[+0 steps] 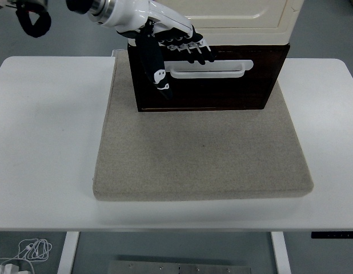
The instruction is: Open the drawer under the combination cabinet
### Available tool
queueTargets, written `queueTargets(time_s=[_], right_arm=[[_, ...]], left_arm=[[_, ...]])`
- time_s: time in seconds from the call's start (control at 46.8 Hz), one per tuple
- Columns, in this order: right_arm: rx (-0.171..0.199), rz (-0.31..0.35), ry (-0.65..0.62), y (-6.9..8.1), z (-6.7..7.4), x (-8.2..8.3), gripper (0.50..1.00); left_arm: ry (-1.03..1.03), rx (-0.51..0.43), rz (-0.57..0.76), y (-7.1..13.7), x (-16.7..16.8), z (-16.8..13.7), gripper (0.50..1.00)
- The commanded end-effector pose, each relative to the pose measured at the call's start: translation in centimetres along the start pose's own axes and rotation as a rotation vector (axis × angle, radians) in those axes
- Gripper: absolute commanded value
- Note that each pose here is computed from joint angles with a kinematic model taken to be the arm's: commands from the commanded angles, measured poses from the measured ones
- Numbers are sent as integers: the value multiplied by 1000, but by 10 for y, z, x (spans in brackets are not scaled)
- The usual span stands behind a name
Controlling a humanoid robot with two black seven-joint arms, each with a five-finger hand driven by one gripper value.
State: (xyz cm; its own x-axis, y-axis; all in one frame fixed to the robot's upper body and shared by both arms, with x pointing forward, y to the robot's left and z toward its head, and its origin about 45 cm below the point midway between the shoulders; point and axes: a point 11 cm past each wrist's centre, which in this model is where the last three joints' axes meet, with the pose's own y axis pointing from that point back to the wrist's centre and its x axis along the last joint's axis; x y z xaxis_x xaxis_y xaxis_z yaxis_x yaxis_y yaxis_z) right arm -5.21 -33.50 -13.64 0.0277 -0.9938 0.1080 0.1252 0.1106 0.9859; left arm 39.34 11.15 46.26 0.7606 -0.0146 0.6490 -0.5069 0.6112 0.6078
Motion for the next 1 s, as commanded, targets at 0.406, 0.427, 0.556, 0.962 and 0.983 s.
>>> queueTargets(time_s=[0.406, 0.427, 0.556, 0.962, 0.983], right_arm=[[0, 0, 0, 0, 0, 0, 928], [0, 2, 0, 0, 0, 1, 928], [0, 0, 0, 0, 0, 0, 928], [0, 0, 0, 0, 0, 0, 928], [0, 0, 0, 0, 0, 0, 928]], left_arm=[[-12, 34, 51, -42, 3, 12, 990], [-8, 41, 55, -43, 4, 11, 990], [22, 63, 95, -50, 5, 5, 992], [59, 85, 112, -59, -1, -3, 996], [62, 87, 111, -60, -2, -4, 996]])
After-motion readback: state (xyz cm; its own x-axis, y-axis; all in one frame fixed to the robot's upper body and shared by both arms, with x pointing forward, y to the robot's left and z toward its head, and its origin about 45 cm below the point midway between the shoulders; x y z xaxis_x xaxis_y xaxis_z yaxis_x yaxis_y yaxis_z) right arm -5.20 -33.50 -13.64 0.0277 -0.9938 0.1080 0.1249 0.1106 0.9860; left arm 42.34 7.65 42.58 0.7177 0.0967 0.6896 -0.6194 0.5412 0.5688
